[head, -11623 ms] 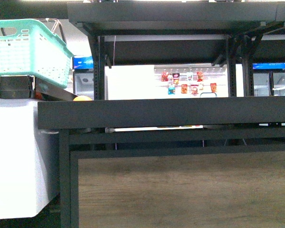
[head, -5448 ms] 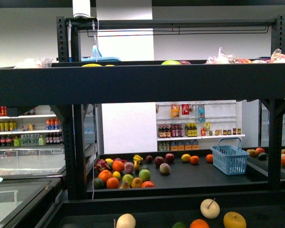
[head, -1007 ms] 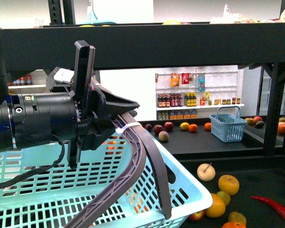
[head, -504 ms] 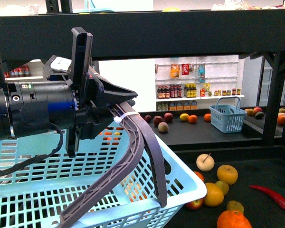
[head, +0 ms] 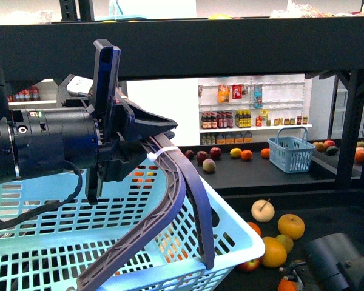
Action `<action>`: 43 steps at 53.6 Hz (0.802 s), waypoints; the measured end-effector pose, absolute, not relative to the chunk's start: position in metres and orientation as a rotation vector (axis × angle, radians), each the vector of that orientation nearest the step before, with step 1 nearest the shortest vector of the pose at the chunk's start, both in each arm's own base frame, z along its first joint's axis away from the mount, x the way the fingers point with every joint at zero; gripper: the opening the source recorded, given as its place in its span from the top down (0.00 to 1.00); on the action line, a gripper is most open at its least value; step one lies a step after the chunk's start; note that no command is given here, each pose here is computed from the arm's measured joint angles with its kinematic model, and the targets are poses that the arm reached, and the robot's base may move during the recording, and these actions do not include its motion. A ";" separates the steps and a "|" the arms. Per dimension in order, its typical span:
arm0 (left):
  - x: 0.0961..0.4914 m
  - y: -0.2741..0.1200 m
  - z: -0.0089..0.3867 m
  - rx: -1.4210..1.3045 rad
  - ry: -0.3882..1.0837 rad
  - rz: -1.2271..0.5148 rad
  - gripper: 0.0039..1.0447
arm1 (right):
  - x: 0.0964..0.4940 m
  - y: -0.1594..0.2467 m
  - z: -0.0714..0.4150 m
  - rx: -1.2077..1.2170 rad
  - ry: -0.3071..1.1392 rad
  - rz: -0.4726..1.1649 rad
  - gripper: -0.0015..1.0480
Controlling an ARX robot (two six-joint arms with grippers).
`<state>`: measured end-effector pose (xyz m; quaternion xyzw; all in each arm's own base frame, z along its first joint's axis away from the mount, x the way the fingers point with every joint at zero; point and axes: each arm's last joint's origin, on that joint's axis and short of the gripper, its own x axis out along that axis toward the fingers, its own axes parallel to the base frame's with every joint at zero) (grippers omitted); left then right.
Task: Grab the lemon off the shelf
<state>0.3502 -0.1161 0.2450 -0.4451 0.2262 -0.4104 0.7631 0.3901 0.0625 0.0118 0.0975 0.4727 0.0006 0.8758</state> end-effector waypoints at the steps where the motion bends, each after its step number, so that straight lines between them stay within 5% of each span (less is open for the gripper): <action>1: 0.350 -0.116 0.245 -0.968 0.492 -0.892 0.91 | 0.392 0.064 0.008 0.221 0.990 -0.010 0.07; 20: 0.350 -0.116 0.245 -0.969 0.492 -0.892 0.91 | 0.427 0.076 -0.026 0.478 0.997 -0.182 0.07; 43: 0.350 -0.116 0.245 -0.968 0.492 -0.892 0.91 | 0.468 0.105 -0.027 0.618 0.929 -0.162 0.07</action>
